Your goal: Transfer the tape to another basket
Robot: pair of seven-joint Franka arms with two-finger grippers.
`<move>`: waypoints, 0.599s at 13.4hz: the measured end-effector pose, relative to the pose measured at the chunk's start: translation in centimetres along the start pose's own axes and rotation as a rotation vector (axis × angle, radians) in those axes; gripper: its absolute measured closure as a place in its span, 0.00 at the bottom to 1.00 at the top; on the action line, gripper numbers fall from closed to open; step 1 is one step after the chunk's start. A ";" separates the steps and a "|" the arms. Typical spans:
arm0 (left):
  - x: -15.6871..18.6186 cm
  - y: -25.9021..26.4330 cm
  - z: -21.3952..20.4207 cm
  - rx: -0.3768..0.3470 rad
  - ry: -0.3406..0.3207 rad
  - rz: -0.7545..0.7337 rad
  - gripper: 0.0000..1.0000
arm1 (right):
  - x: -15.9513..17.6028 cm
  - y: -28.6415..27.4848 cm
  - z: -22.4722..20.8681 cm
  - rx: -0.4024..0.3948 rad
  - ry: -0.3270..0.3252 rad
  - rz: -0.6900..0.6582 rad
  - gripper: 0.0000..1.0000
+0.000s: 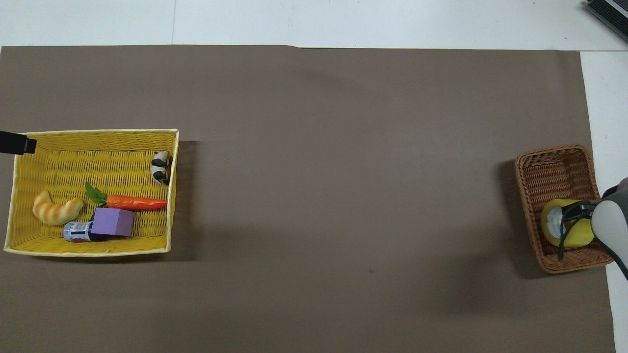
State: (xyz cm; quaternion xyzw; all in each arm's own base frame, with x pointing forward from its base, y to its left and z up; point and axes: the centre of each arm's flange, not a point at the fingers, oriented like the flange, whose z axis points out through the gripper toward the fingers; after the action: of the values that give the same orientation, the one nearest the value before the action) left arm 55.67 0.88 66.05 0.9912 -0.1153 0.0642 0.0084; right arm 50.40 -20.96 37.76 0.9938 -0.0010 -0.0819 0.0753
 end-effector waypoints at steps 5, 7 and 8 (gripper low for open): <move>0.0 0.0 0.0 0.000 0.000 0.000 0.00 | 2.5 -2.3 -5.3 -0.040 0.100 -0.058 0.00; 0.0 0.0 0.0 0.000 0.000 0.000 0.00 | 4.0 -5.0 -8.1 -0.055 0.153 -0.052 0.00; 0.0 0.0 0.0 0.000 0.000 0.000 0.00 | 4.7 -6.5 -9.5 -0.058 0.182 -0.028 0.00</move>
State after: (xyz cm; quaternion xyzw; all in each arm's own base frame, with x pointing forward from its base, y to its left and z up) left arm 55.67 0.88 66.05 0.9912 -0.1153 0.0641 0.0084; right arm 56.50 -13.14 45.31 0.9944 0.0220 0.0075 0.1029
